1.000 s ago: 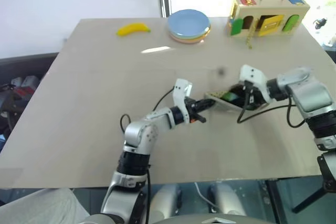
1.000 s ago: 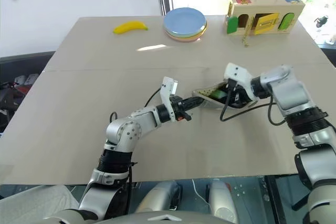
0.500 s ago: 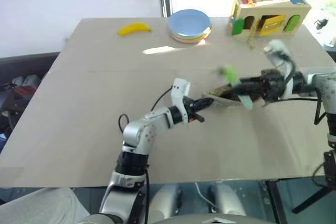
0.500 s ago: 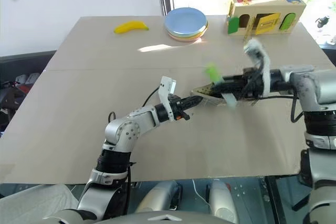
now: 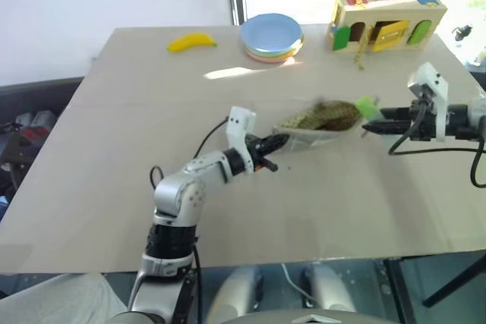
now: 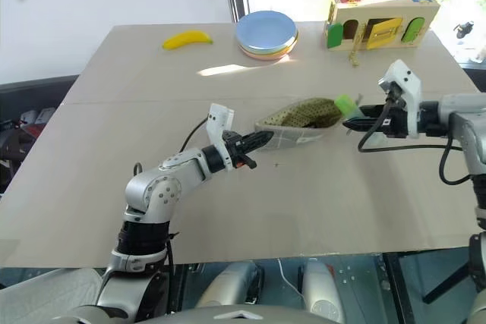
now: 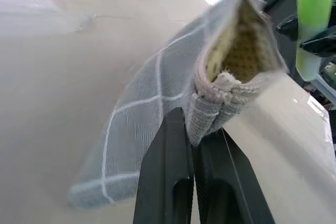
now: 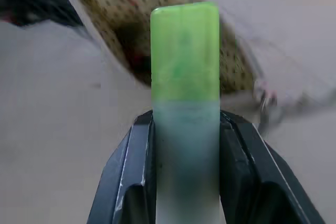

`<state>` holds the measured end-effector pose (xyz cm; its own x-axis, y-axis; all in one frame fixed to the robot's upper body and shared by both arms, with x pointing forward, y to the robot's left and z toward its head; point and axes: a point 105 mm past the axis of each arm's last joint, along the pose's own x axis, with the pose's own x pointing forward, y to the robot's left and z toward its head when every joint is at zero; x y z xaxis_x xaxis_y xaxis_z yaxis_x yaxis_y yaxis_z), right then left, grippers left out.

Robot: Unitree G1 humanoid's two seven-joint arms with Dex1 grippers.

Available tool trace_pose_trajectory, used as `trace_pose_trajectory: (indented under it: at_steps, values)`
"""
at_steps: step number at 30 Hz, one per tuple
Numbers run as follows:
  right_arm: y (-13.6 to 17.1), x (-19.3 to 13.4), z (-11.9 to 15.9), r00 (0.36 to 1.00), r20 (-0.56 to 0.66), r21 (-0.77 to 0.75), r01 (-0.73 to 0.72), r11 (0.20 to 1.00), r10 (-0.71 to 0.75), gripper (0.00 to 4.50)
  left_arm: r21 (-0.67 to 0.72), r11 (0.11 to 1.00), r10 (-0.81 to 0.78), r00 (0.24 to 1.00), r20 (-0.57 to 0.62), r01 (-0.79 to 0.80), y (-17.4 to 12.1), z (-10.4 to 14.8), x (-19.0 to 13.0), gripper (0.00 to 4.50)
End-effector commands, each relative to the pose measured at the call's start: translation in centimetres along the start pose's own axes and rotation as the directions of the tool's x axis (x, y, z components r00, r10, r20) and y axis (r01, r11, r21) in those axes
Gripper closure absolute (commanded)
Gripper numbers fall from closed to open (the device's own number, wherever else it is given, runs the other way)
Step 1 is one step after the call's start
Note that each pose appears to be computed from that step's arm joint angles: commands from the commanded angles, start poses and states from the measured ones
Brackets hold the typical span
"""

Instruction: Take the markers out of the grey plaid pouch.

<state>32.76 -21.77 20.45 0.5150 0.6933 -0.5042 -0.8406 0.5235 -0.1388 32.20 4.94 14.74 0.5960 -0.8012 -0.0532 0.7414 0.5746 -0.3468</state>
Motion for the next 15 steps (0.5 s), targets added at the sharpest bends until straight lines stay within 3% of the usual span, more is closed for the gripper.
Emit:
trace_pose_trajectory:
  at_steps: [1,5,8,12,15]
  values:
    - [-1.0,-1.1,-4.1,0.978,-0.196,-0.004,0.072,0.997,-0.071,3.5,0.035,0.999,-0.005,0.999,0.043,0.003,-0.5,1.4,-1.1,4.5]
    - [-2.6,-0.7,-7.8,0.932,-0.312,-0.029,0.185,0.982,-0.185,3.5,0.028,1.0,-0.001,0.999,0.032,0.0,-0.7,0.9,-1.4,4.5]
    - [-2.7,-0.4,-8.6,0.923,-0.339,-0.065,0.174,0.983,-0.185,2.07,0.027,1.0,0.0,1.0,0.026,-0.001,-0.7,0.8,-1.3,4.5]
    - [-3.2,-0.2,-6.8,0.946,-0.25,-0.074,0.193,0.978,-0.205,0.4,0.029,1.0,-0.002,1.0,0.022,0.002,-0.7,0.7,-1.3,4.5]
    - [-3.1,-0.6,-4.3,0.966,-0.17,-0.077,0.185,0.98,-0.196,0.4,0.029,1.0,-0.007,1.0,0.016,0.007,-0.8,0.5,-1.4,4.5]
